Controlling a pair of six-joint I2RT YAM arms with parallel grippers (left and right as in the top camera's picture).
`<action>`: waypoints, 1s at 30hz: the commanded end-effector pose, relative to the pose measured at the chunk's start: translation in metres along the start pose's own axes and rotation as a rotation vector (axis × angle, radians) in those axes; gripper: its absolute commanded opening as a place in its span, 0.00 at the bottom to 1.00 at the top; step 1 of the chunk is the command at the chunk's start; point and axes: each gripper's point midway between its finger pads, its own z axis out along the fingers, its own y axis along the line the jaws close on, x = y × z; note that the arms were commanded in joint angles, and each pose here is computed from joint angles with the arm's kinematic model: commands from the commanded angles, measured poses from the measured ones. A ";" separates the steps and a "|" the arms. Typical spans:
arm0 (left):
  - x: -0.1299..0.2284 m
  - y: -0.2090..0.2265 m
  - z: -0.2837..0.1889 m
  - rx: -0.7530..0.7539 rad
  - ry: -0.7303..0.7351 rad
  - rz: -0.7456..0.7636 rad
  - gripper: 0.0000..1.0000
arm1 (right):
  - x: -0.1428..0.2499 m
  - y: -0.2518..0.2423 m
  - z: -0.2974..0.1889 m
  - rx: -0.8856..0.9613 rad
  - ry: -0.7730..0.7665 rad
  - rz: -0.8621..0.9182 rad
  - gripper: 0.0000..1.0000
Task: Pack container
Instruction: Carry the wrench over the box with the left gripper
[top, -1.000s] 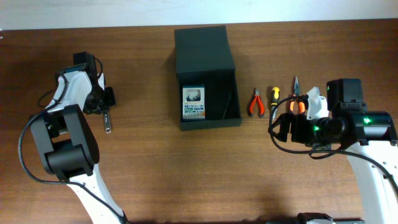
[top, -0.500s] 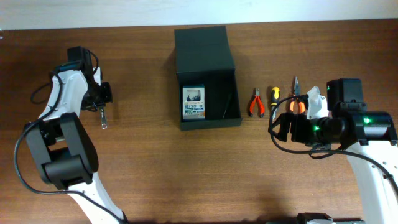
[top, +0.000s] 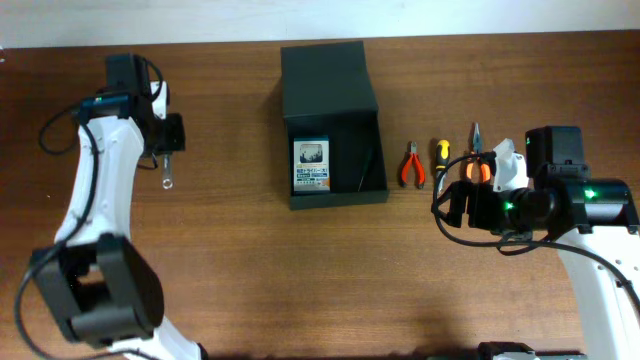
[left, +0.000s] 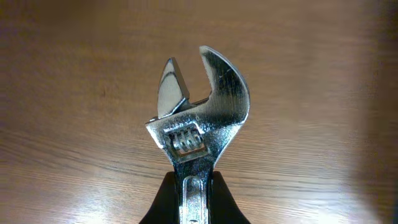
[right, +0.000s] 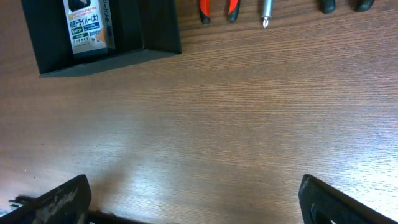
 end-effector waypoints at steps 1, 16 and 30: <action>-0.008 -0.023 -0.032 0.038 -0.076 0.031 0.02 | -0.006 0.000 -0.004 0.001 -0.020 -0.004 0.99; 0.007 -0.162 -0.080 0.232 -0.156 0.256 0.02 | -0.008 0.001 -0.004 -0.001 -0.030 -0.007 0.99; 0.019 -0.255 -0.110 0.384 -0.232 0.236 0.02 | -0.007 0.001 -0.004 0.000 -0.027 -0.006 0.99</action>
